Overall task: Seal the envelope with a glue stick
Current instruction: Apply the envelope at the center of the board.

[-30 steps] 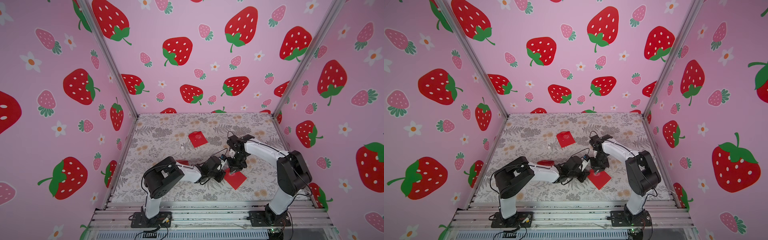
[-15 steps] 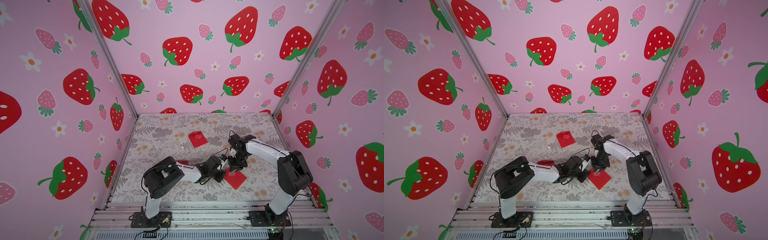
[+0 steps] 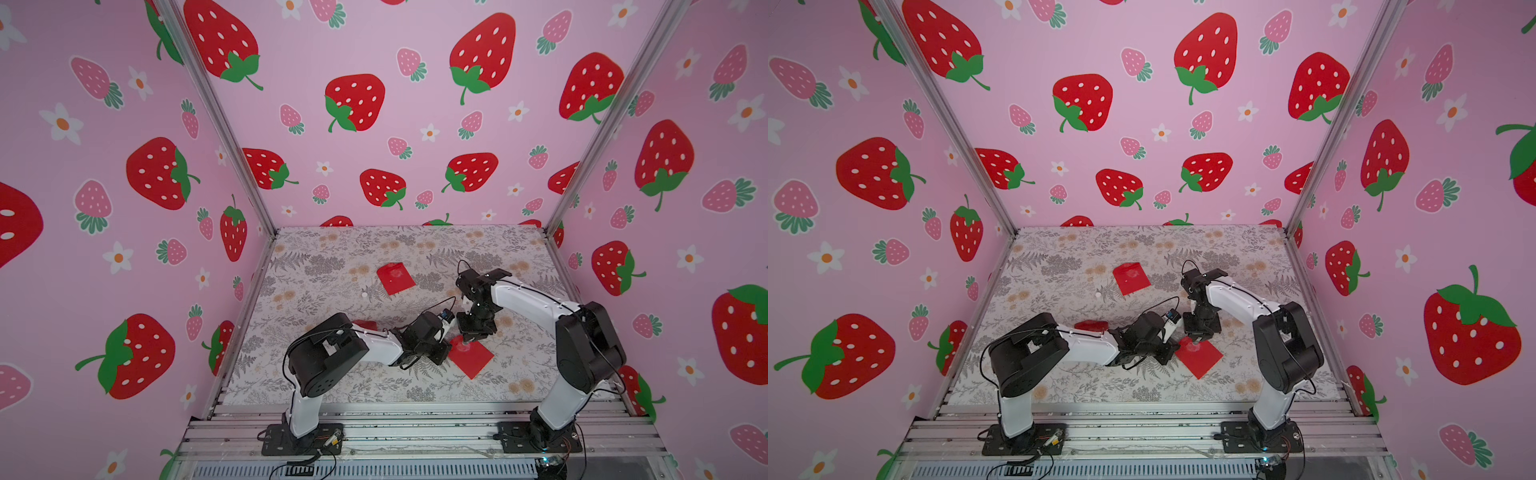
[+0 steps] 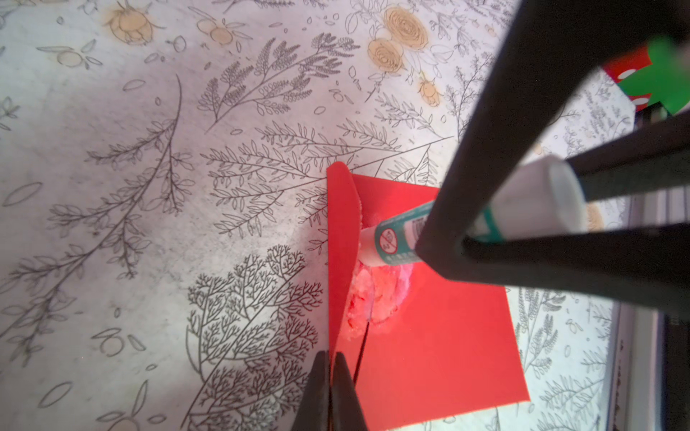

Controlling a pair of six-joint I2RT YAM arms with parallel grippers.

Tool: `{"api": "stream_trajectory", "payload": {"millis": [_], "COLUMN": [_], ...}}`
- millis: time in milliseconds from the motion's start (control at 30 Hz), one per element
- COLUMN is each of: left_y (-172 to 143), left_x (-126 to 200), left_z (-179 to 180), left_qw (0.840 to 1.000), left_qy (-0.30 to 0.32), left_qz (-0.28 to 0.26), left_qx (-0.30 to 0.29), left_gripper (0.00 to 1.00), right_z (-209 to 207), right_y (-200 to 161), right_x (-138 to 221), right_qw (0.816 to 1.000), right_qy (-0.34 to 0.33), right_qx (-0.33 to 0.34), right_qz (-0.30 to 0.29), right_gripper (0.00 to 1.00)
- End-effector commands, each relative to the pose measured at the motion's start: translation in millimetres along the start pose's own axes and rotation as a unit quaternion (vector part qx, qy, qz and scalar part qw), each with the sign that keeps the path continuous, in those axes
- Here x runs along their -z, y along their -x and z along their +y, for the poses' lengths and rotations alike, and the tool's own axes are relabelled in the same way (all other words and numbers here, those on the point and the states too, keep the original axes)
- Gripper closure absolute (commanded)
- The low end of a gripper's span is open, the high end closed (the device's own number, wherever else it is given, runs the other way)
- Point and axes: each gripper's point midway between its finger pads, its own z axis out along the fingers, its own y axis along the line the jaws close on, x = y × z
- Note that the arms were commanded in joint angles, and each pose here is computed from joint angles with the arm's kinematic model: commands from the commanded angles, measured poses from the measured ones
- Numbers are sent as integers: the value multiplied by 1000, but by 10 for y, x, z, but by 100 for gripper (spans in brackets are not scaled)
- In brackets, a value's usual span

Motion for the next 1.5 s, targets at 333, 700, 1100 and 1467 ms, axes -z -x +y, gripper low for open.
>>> {"api": "stream_trajectory", "payload": {"millis": [333,700,1100,1467], "left_y": [-304,-290,-298,-306], "left_x": [-88,-77,-79,-91], "left_z": [83,91,89,96], "left_qw": [999,999,999,998], "left_qy": [12,15,14,15], "left_qz": [53,51,52,53], "left_qx": [6,4,4,6], "left_gripper": [100,100,100,100], "right_z": [-71,-166,-129,-249], "right_y": [-173,-233,-286,-318], "right_x": [-22,-88,33,64], "right_qw": [999,998,998,996], "right_qy": [-13,-41,-22,-56], "right_qx": [3,12,10,16], "right_qz": [37,53,57,63], "right_gripper": [100,100,100,100]}}
